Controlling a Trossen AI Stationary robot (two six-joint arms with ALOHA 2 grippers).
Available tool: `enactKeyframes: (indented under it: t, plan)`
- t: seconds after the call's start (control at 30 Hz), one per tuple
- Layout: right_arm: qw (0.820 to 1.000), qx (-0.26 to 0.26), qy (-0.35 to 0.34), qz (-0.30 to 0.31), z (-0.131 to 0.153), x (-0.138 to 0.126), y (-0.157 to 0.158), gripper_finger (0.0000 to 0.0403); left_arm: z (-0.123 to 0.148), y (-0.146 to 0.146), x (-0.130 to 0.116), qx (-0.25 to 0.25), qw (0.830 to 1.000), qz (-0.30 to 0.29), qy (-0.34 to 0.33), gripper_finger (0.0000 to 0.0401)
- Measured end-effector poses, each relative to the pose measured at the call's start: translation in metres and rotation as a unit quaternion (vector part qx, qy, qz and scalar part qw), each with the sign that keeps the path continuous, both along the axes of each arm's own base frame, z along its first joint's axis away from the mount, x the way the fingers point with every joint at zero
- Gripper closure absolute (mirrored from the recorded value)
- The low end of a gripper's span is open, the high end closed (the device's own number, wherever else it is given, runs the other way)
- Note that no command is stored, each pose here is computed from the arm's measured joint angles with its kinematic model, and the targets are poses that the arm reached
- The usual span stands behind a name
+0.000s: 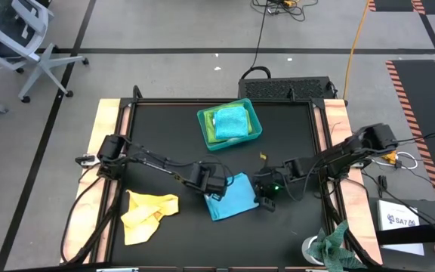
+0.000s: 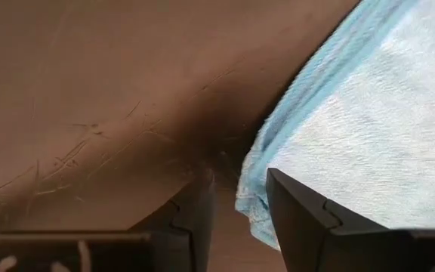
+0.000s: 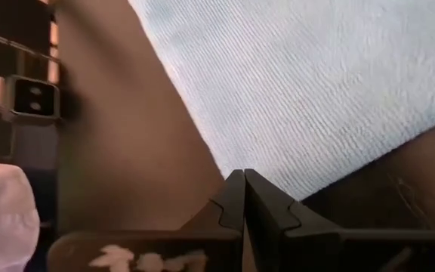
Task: Fold microfiber towels
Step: Put the blue microfiber towel into the blue bin
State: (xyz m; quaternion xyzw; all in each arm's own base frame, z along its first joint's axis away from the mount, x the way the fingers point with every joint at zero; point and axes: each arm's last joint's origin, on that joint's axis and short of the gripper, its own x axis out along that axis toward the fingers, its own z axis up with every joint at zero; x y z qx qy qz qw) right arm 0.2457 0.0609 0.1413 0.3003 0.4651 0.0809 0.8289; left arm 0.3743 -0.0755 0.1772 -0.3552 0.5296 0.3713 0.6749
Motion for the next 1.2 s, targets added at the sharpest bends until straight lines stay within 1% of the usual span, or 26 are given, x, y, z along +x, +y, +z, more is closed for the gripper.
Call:
enactKeyframes:
  t: [0.07,0.17,0.27,0.33,0.5,0.67,0.77,0.87,1.07,1.2]
  plan:
    - [1.0,0.003,-0.012,-0.005,0.006,0.0,-0.001,0.0402,-0.008,0.0,-0.002,-0.007,1.0,0.003,-0.005,0.0277]
    - [1.0,0.004,-0.023,-0.01,0.012,-0.002,-0.004,0.0402,-0.023,-0.001,-0.002,-0.031,0.999,0.011,-0.028,0.0277]
    - [1.0,0.002,-0.02,-0.014,0.015,-0.004,-0.006,0.0401,-0.031,-0.001,-0.002,-0.042,0.998,0.017,-0.051,0.0276]
    - [1.0,-0.005,-0.012,-0.018,0.014,-0.005,-0.007,0.0401,-0.033,-0.001,-0.002,-0.044,0.997,0.02,-0.061,0.0276]
    - [0.998,-0.035,0.037,-0.024,0.002,-0.01,-0.009,0.0401,-0.033,-0.001,-0.002,-0.044,0.997,0.02,-0.06,0.0276]
    - [0.998,-0.038,0.053,-0.023,-0.006,-0.008,-0.008,0.0396,-0.033,-0.001,-0.003,-0.043,0.997,0.02,-0.058,0.0276]
    - [0.998,-0.03,0.047,-0.032,-0.007,-0.005,-0.008,0.0376,-0.034,-0.001,-0.003,-0.043,0.997,0.02,-0.057,0.0276]
    - [0.998,-0.017,0.032,-0.048,-0.005,-0.001,-0.01,0.0344,-0.034,-0.001,-0.003,-0.043,0.997,0.017,-0.057,0.0276]
    - [0.997,-0.009,0.039,-0.065,-0.007,0.0,-0.013,0.0274,-0.034,-0.001,-0.003,-0.042,0.997,0.016,-0.055,0.0276]
    - [0.997,-0.008,0.046,-0.069,-0.013,0.003,-0.013,0.0247,-0.034,-0.001,-0.003,-0.043,0.997,0.016,-0.055,0.0277]
